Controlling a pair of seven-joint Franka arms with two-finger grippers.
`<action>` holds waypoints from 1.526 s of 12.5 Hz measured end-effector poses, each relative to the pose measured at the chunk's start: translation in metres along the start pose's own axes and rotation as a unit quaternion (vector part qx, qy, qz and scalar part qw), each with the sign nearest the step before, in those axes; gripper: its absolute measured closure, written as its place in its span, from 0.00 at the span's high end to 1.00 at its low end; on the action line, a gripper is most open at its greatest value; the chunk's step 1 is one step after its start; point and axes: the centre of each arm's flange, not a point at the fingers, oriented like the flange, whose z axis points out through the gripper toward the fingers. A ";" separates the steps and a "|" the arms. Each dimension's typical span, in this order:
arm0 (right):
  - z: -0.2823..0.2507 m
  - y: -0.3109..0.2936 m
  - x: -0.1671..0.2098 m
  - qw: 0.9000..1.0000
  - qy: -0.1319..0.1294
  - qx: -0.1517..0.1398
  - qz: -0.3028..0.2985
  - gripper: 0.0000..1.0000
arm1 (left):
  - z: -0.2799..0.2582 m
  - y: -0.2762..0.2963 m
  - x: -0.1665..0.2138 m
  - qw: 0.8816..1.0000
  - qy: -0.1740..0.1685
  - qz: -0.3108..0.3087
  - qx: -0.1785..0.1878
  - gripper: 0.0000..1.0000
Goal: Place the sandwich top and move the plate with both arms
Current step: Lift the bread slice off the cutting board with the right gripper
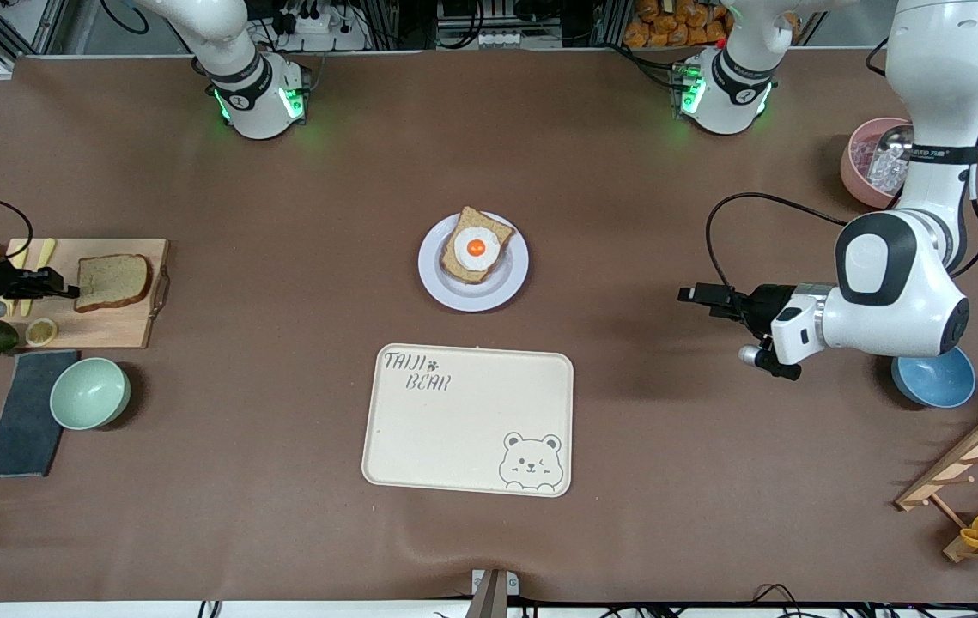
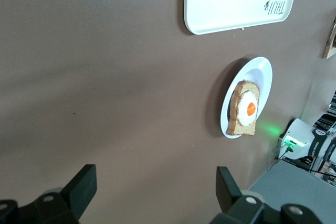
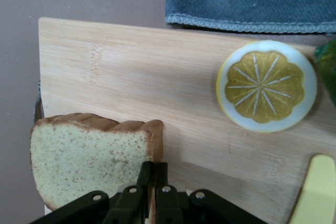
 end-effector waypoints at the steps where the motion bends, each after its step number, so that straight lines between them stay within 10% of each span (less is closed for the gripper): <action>1: 0.000 0.000 0.000 1.000 0.002 0.002 0.002 0.18 | 0.001 0.001 0.000 1.000 0.000 0.000 0.000 1.00; 6: 0.005 0.002 -0.002 1.000 0.007 0.010 0.009 0.41 | 0.002 0.002 0.000 1.000 -0.001 0.001 0.001 1.00; 9: 0.008 0.003 -0.002 1.000 0.006 0.014 0.010 0.37 | 0.001 0.002 0.001 1.000 0.000 0.001 0.001 1.00; 12: 0.011 0.002 -0.002 1.000 0.007 0.024 0.013 0.07 | 0.001 0.002 0.001 1.000 0.001 0.001 0.001 1.00; 19: -0.017 -0.034 0.044 0.998 -0.020 0.054 -0.019 0.05 | 0.003 0.001 0.000 1.000 -0.001 0.000 0.001 1.00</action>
